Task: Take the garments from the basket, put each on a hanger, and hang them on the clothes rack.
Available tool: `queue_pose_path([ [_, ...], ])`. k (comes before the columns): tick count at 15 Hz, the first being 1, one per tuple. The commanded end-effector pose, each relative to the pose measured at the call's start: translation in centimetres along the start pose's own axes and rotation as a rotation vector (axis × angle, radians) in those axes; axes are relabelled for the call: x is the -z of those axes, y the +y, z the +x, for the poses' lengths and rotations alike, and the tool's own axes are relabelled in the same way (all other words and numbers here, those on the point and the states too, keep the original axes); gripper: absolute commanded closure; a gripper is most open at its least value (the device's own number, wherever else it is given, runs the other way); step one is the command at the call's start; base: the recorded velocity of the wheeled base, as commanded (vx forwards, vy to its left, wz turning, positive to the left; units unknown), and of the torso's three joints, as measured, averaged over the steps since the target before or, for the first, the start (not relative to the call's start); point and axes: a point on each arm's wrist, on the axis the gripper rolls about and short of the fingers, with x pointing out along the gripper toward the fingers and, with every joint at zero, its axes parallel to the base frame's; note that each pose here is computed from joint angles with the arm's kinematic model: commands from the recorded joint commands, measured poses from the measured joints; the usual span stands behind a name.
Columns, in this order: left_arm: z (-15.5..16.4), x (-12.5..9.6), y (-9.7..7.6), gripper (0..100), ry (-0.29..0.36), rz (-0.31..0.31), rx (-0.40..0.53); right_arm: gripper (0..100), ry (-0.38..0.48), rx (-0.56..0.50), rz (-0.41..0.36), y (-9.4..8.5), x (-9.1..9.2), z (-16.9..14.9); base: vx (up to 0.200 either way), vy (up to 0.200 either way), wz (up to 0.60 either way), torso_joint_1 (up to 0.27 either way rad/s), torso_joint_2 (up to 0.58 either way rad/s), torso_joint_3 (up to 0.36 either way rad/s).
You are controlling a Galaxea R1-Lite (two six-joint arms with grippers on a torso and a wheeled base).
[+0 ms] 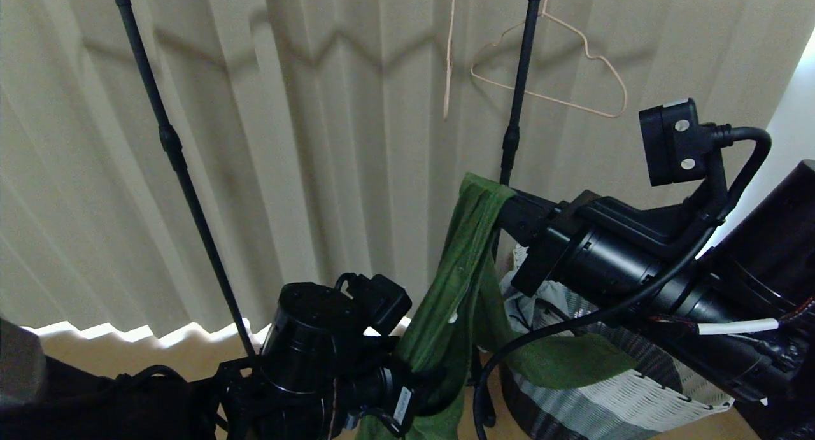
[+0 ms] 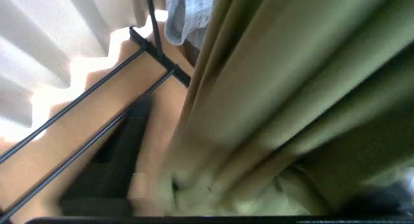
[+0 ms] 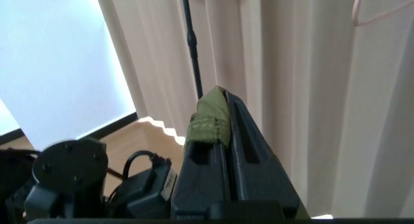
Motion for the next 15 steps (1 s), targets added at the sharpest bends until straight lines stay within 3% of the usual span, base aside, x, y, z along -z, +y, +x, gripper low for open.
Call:
queue_pose_path([
  [1, -1.0, -0.2, 0.1, 100, -0.018, 0.001, -0.015, 100, -0.003, 0.005, -0.001, -0.1, -0.1, -0.1, 0.0, 0.0, 0.0, 0.0, 0.0, 0.0],
  [3, -2.3, 0.1, 0.1, 100, -0.029, 0.014, -0.03, 100, -0.01, 0.026, -0.005, -0.7, -0.3, 0.0, 0.0, 0.0, 0.0, 0.0, 0.0, 0.0],
  [8, -7.1, -1.4, -0.2, 100, -0.167, 0.05, -0.007, 100, -0.014, 0.095, -0.018, -2.6, -0.4, 0.0, 0.0, 0.0, 0.0, 0.0, 0.0, 0.0],
  [14, -5.6, -0.6, -0.1, 100, -0.113, 0.057, -0.017, 100, -0.035, 0.09, -0.022, -2.5, -1.1, -0.5, 0.0, 0.0, 0.0, 0.0, 0.0, 0.0],
  [15, -5.3, -0.6, 0.0, 0, -0.107, 0.055, -0.021, 100, -0.034, 0.089, -0.021, -2.5, -1.1, -0.5, 0.0, 0.0, 0.0, 0.0, 0.0, 0.0],
])
